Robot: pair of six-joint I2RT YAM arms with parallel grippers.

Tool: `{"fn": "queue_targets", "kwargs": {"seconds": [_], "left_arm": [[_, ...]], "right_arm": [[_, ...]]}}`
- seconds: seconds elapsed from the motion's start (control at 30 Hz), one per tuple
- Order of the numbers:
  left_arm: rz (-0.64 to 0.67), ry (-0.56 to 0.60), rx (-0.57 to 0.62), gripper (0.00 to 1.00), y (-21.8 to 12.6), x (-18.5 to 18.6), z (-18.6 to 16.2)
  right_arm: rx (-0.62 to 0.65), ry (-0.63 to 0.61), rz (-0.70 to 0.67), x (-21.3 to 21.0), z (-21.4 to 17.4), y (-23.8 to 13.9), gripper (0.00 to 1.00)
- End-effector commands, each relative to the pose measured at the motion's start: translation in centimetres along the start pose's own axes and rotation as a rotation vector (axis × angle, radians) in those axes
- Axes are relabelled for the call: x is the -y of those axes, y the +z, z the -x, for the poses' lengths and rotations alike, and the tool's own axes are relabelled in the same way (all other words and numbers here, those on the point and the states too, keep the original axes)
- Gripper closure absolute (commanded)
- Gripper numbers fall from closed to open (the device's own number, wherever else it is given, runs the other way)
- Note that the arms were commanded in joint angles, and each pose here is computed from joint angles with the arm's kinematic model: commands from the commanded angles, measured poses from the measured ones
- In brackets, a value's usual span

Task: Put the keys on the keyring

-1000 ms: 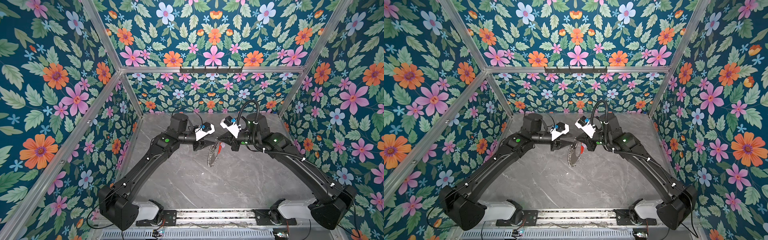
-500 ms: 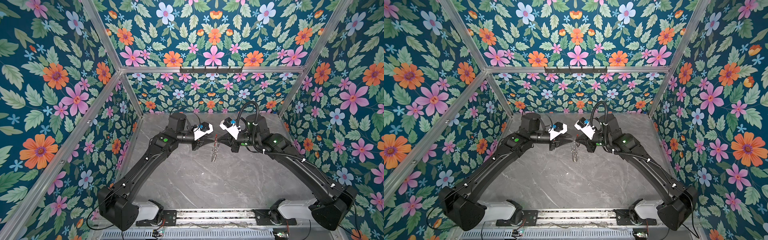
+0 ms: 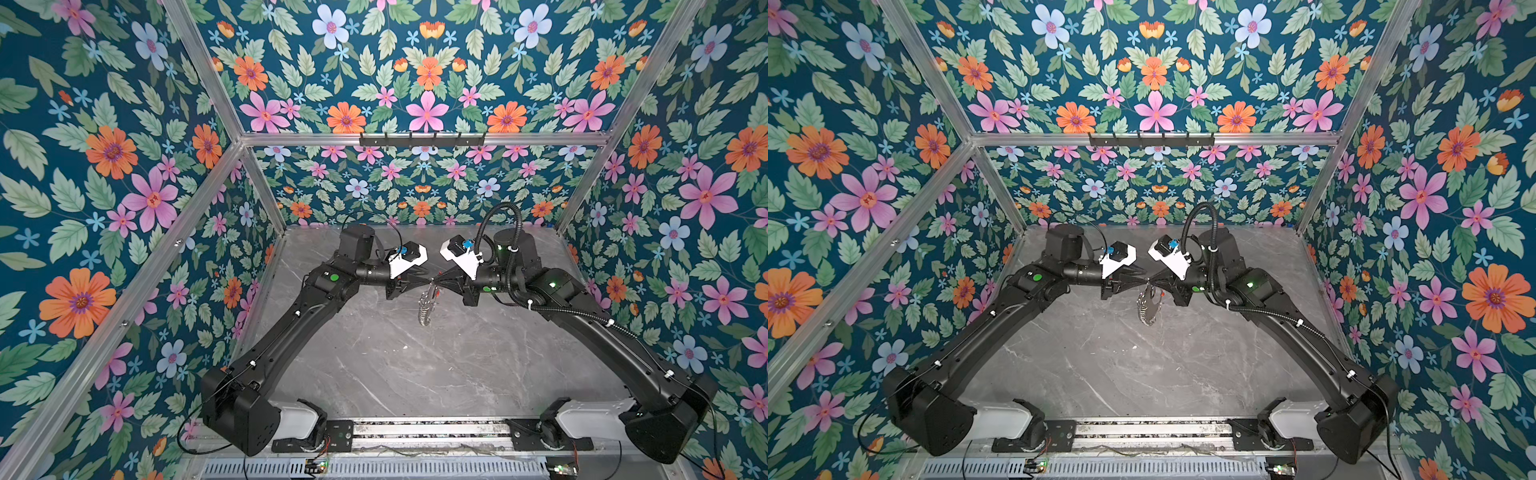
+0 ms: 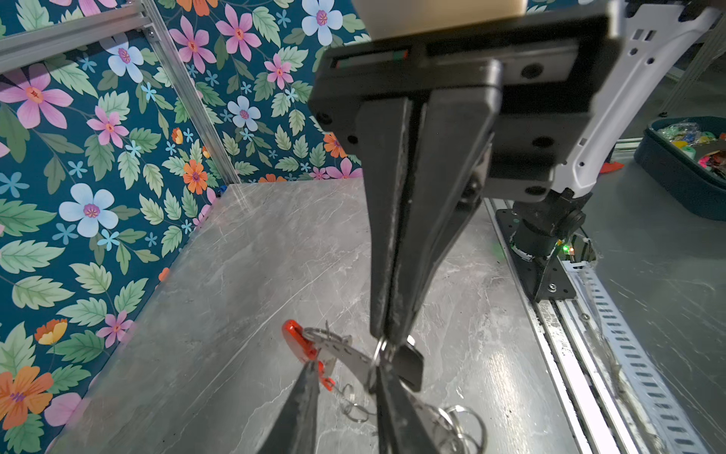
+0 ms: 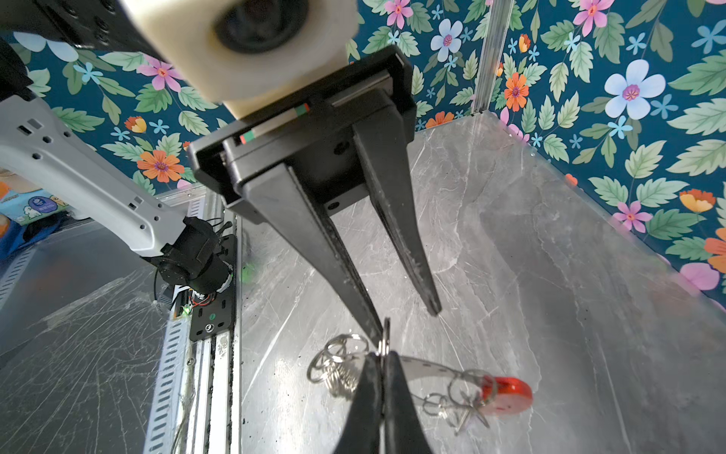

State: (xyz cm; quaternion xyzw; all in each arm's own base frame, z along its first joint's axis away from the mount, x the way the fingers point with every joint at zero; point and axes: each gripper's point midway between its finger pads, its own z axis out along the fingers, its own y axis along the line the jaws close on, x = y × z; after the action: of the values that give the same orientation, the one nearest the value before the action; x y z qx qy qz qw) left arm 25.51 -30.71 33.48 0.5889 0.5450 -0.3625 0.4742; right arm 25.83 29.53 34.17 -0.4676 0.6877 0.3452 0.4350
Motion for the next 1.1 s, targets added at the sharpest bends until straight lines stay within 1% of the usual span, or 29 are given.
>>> {"fn": "queue_targets", "kwargs": {"seconds": [0.0,0.2,0.33,0.47,0.7,0.77,0.83,0.87,0.97,1.0,1.07], "left_arm": [[-0.026,0.005,0.035,0.81,0.1,0.2,0.8],[-0.056,-0.011,0.043,0.99,0.3,0.5,0.7],[-0.068,-0.010,0.050,1.00,0.3,0.7,0.7],[-0.062,-0.024,0.078,1.00,0.3,0.8,0.8],[0.007,-0.162,0.187,1.00,0.5,-0.2,0.5],[0.031,-0.199,0.226,1.00,0.5,-0.5,0.6],[0.052,-0.222,0.260,1.00,0.4,-0.7,0.5],[0.066,-0.238,0.276,1.00,0.3,-0.9,0.6],[0.108,-0.271,0.322,1.00,-0.1,-1.3,0.7],[0.120,-0.276,0.334,1.00,-0.2,-1.3,0.7],[0.152,-0.293,0.367,1.00,-0.6,-1.6,0.8]], "right_arm": [[0.043,-0.034,0.016,-0.3,1.3,-0.1,1.00],[0.044,-0.036,0.014,-0.2,1.5,0.0,1.00],[0.039,-0.029,0.011,0.0,1.3,0.2,1.00],[0.052,0.005,-0.006,0.4,1.3,0.4,1.00],[0.104,0.081,-0.065,1.3,1.5,0.2,1.00],[0.101,0.110,-0.068,1.5,1.4,0.2,0.85],[0.103,0.156,-0.089,2.1,1.4,0.0,0.68],[0.108,0.175,-0.098,2.5,1.5,-0.2,0.64],[0.139,0.260,-0.112,3.6,1.8,-1.3,0.58],[0.158,0.295,-0.101,3.9,2.0,-1.7,0.55],[0.195,0.347,-0.068,4.2,2.4,-2.4,0.53]]}}
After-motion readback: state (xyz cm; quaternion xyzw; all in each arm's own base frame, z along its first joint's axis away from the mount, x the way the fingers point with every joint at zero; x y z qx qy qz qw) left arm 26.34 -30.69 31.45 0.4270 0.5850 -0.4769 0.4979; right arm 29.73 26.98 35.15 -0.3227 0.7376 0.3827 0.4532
